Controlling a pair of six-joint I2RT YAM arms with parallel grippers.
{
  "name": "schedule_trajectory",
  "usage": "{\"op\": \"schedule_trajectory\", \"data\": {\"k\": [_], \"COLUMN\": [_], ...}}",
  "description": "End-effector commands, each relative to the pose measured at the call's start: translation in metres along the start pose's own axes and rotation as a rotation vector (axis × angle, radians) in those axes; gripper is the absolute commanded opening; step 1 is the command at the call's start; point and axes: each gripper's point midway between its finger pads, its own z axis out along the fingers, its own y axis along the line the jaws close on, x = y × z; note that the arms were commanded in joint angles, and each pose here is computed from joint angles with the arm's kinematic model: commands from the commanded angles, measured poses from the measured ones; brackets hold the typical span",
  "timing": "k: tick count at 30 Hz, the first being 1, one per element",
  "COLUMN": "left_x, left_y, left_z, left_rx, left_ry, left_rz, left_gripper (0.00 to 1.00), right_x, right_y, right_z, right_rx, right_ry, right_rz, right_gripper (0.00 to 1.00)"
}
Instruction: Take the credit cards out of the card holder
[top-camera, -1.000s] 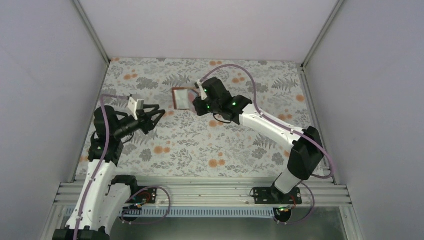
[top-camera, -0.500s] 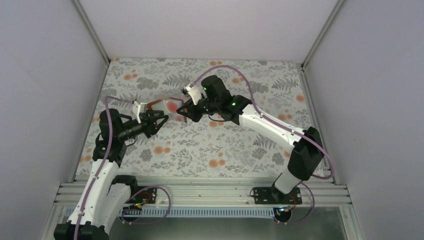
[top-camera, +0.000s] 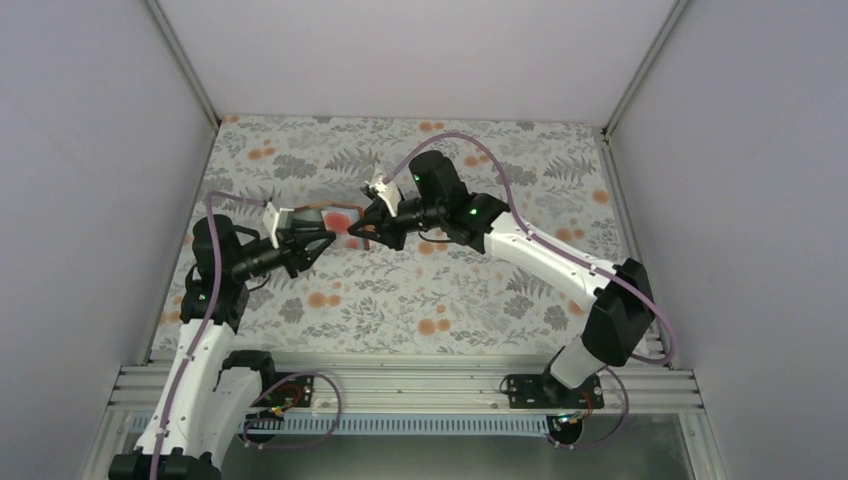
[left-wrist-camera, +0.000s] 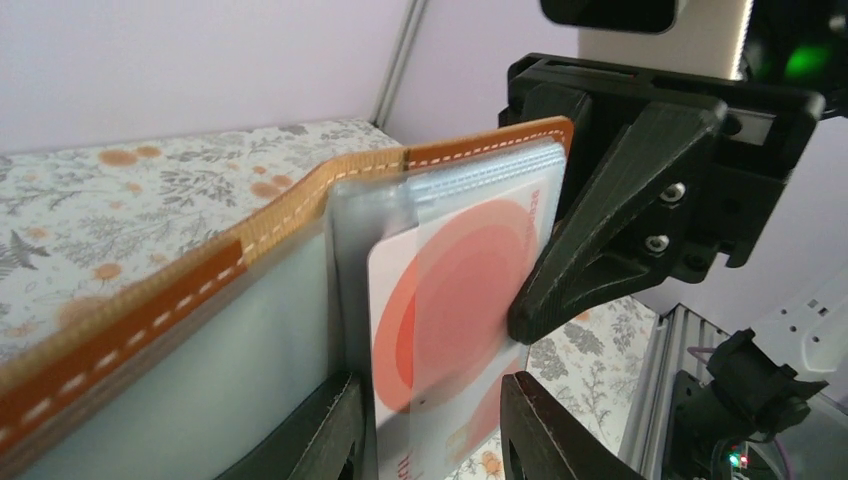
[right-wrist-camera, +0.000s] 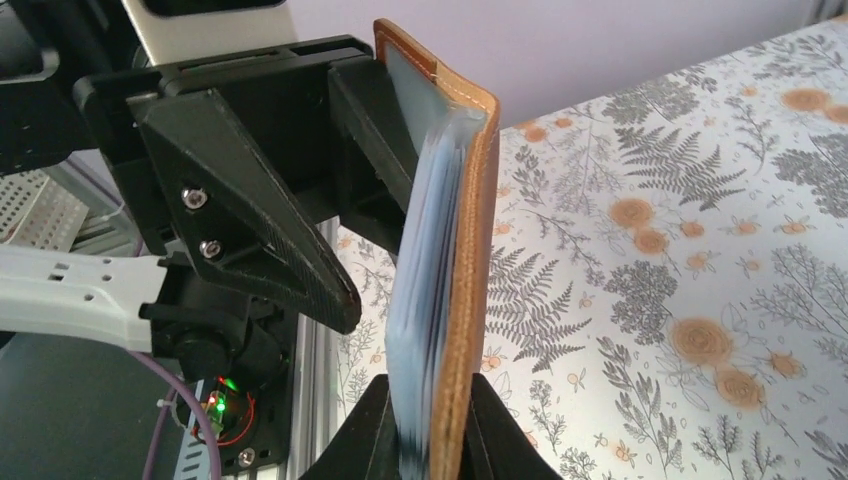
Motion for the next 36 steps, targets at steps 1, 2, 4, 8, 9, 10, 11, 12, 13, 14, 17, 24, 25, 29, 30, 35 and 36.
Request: {"op": "schedule_trajectory", "data": {"k": [1,2,4,8,9,10,11,12,13,14,17,24,25,29,30,35,36], "left_x": [-0.014,-0.014,-0.014,-0.019,-0.019,-0.02,-0.02,-0.02,-0.019,-0.019,-0.019,-0.019,-0.018,-0.016,-0.015,-0.015,-0.015], "left_y": [-0.014,-0.019,-0.027,-0.044,-0.049,-0.054,-0.057,-0.06,-0.063,-0.063,-0.061,-0.056,-0.056,-0.056,-0.056,-0.055,-0.055], "left_z": [-0.002,-0.002,-0.003,-0.008,-0.009,-0.011,-0.012,-0.013,-0.014,-0.015,-0.015,-0.014,-0.014,-0.015,-0.015,-0.015,-0.015], "left_rx": [0.058,0.088,0.131,0.197,0.217,0.235,0.252,0.264,0.271,0.271,0.263,0.228,0.228,0.231,0.232,0.227,0.228], "left_ry": [-0.025,-0.023,-0.016,-0.011,-0.007,-0.002,0.003,0.011,0.016,0.019,0.018,0.014,0.015,0.02,0.022,0.022,0.022], "left_rz": [0.073,0.076,0.083,0.131,0.145,0.154,0.161,0.16,0.163,0.162,0.15,0.145,0.146,0.154,0.155,0.155,0.155], "left_gripper": [0.34,0.32,0.24,0.03,0.03,0.02,0.02,0.02,0.02,0.03,0.02,0.02,0.02,0.02,0.02,0.02,0.02], "right_x": [-0.018,-0.018,-0.018,-0.018,-0.017,-0.017,-0.016,-0.014,-0.013,-0.011,-0.008,-0.001,0.001,0.004,0.005,0.008,0.009], "right_y": [0.045,0.045,0.046,0.048,0.048,0.048,0.048,0.048,0.047,0.046,0.042,0.037,0.037,0.036,0.037,0.032,0.031], "right_z": [-0.013,-0.012,-0.011,-0.011,-0.011,-0.011,-0.011,-0.011,-0.011,-0.011,-0.013,-0.029,-0.03,-0.036,-0.036,-0.039,-0.041], "right_rx": [-0.176,-0.182,-0.189,-0.206,-0.207,-0.206,-0.205,-0.208,-0.207,-0.203,-0.189,-0.164,-0.162,-0.165,-0.169,-0.155,-0.154], "right_ry": [-0.071,-0.07,-0.067,-0.069,-0.069,-0.069,-0.069,-0.065,-0.063,-0.059,-0.051,-0.058,-0.057,-0.055,-0.052,-0.044,-0.043], "right_rz": [-0.139,-0.14,-0.141,-0.146,-0.146,-0.145,-0.145,-0.144,-0.146,-0.143,-0.139,-0.135,-0.133,-0.13,-0.128,-0.121,-0.118], "right_gripper": [0.04,0.04,0.04,0.04,0.04,0.04,0.04,0.04,0.04,0.06,0.19,0.34,0.35,0.38,0.36,0.16,0.12]}}
